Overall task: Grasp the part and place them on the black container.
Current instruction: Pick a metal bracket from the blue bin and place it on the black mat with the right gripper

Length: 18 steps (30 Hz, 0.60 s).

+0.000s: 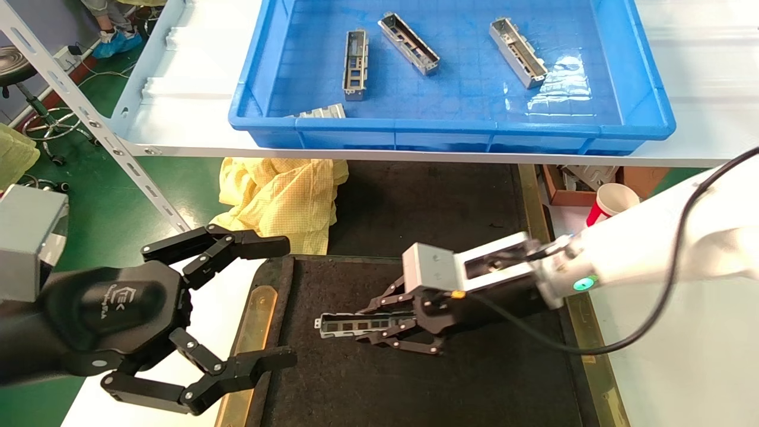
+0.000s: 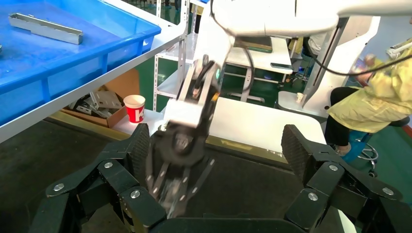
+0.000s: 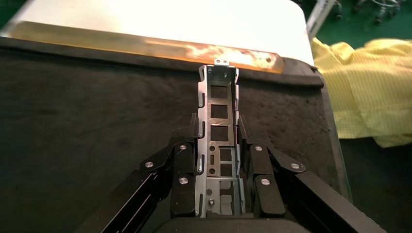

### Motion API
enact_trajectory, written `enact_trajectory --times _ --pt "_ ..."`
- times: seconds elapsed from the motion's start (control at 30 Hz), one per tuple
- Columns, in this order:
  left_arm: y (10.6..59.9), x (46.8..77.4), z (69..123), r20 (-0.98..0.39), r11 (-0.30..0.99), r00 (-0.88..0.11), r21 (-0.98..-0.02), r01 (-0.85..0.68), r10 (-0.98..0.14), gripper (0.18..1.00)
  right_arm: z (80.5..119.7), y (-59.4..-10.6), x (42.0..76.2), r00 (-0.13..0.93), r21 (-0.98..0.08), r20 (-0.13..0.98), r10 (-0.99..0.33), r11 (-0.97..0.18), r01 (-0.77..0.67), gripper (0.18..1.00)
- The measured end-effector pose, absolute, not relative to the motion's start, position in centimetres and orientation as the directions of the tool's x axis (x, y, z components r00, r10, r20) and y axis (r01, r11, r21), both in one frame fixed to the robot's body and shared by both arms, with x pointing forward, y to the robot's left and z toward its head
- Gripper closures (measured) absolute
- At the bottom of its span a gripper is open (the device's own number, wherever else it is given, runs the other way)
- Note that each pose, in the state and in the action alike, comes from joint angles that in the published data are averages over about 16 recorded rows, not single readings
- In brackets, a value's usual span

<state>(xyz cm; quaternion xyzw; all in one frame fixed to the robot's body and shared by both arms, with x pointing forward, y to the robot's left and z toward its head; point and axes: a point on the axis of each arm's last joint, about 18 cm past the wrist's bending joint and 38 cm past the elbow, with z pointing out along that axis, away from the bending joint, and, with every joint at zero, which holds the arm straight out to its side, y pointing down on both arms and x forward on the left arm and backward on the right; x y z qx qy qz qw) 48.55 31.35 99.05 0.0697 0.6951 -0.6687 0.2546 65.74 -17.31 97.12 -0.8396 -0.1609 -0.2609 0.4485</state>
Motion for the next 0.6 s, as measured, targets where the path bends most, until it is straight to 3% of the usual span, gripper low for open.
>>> enact_trajectory --times 0.3,0.6 --pt "31.3 48.6 99.1 -0.447 0.096 -0.861 -0.894 0.437 -0.244 0.184 93.4 -15.1 68.8 0.796 -0.683 0.603 -0.059 -0.553 0.476 0.845" --pt "31.3 48.6 99.1 -0.447 0.096 -0.861 -0.894 0.437 -0.244 0.184 92.1 -13.4 70.6 0.748 -0.667 0.652 -0.124 -0.564 0.487 0.845"
